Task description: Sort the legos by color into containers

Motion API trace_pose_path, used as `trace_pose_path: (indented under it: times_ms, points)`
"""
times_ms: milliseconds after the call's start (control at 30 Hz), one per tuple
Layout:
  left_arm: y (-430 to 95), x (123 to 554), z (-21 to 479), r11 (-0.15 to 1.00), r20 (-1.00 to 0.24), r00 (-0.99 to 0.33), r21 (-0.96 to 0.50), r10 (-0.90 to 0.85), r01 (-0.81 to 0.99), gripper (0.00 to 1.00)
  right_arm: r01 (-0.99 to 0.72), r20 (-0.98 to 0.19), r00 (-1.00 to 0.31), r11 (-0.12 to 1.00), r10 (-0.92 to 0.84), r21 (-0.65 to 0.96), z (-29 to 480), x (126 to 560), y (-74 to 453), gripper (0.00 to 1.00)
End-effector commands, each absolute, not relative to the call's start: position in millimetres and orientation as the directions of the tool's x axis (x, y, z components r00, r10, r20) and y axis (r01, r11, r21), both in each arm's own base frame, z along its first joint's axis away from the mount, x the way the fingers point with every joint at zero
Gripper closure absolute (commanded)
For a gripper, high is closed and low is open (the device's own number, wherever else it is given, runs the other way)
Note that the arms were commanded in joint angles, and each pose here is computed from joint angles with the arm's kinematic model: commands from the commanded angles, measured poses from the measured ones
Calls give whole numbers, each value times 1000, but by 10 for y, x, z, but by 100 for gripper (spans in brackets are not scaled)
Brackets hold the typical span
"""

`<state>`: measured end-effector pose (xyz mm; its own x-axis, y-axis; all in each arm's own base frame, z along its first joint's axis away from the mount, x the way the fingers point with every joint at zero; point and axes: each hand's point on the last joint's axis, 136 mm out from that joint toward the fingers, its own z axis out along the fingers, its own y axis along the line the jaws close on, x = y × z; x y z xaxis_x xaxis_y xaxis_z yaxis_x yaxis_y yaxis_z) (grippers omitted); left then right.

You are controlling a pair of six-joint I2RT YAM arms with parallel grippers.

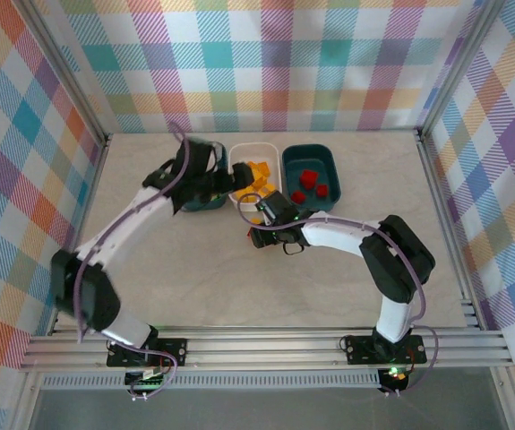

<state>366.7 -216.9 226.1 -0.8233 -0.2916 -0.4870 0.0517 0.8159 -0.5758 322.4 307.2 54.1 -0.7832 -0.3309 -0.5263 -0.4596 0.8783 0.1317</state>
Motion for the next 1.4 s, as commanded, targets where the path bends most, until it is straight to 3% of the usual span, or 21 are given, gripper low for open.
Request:
trace_pose_path:
  times_ms: [0, 100, 267, 500, 767, 1133, 1367]
  points:
    - [-2092, 3426, 1902, 785, -442, -835, -619, -327, 21, 0, -486, -517, -770, 869, -374, 94, 490, 3257, 3116, 35]
    - [-2085, 3100, 1778, 721, -396, -849, -693, -351, 25, 0, -496, -507, -766, 865, -395, 75, 451, 3262, 3136, 38]
    - [-1769, 2753, 1690, 774, -430, -830, -633, -356, -4, 0, -537, -482, -762, 838, -433, 96, 382, 3075, 3241, 42]
    - [-1654, 2674, 1760, 788, -463, -808, -615, -364, -3, 0, -567, -467, -755, 816, -459, 113, 407, 2815, 3311, 44]
    - [-1605, 2672, 1734, 804, -471, -804, -594, -365, -17, 0, -571, -461, -744, 819, -484, 62, 329, 2879, 3313, 42]
    - [-1512, 2536, 1678, 831, -481, -812, -556, -330, -8, 0, -545, -489, -747, 836, -450, 65, 352, 2968, 3365, 62]
    - [-1359, 2428, 1589, 860, -493, -806, -510, -327, -37, 0, -517, -575, -728, 850, -374, 102, 828, 3046, 3364, 69]
